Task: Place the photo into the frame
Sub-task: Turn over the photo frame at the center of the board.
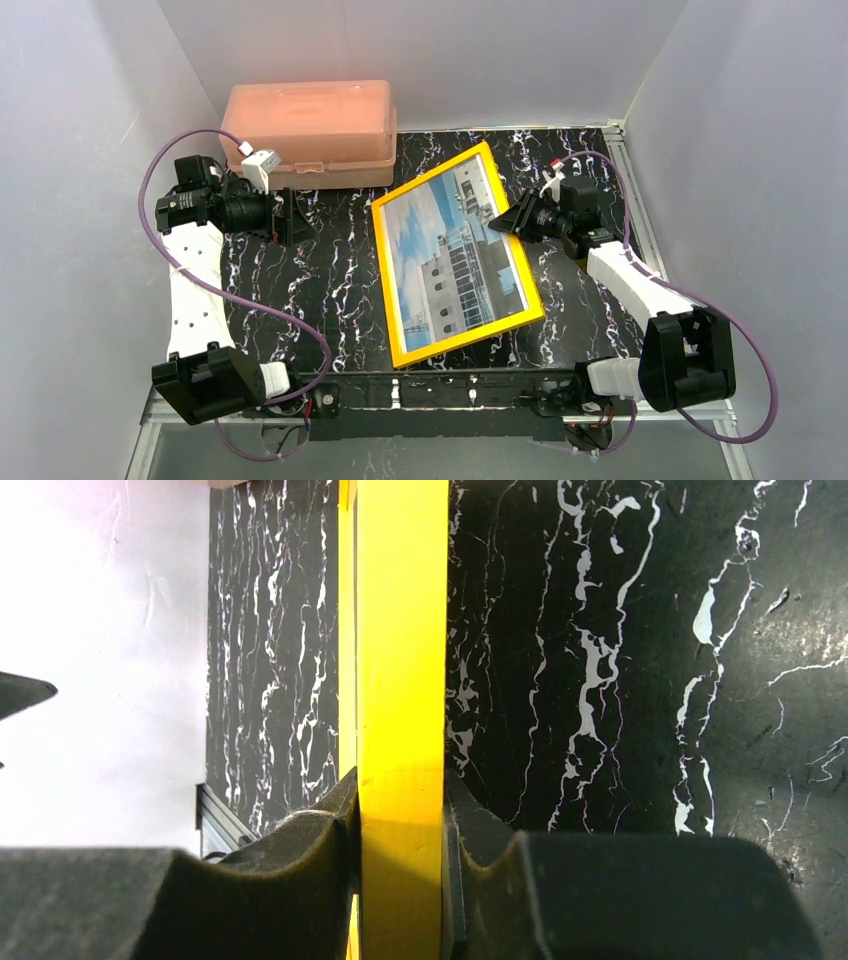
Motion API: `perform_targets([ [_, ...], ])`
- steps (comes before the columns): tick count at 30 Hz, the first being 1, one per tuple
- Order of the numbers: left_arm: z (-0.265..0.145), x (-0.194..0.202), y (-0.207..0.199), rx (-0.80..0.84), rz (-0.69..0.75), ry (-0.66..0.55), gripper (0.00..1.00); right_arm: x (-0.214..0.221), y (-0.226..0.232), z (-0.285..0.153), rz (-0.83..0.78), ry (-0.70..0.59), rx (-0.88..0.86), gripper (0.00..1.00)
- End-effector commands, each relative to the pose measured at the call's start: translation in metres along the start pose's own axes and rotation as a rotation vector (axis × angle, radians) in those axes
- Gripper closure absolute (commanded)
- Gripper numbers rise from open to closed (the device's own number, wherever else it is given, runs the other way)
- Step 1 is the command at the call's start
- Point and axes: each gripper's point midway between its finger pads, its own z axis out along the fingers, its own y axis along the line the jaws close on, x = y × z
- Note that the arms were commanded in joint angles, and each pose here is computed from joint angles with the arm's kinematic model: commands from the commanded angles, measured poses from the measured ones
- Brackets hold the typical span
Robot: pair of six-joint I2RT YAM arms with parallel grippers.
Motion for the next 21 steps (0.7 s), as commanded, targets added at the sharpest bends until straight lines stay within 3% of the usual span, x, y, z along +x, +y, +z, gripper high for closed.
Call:
perform_targets([
  [1,-0.003,0.017,-0.002,-0.003,0.004,0.054,0.02,-0.019,0.006,0.008,-0.041,-0.086,-0.098,0.78],
  [13,0.007,0.044,0.022,-0.065,-0.030,0.153,0.02,-0.016,-0.014,0.025,0.067,-0.161,-0.139,0.78],
  [21,0.019,0.057,0.044,-0.118,-0.138,0.217,0.02,-0.003,-0.034,0.037,0.028,-0.137,-0.110,0.77],
])
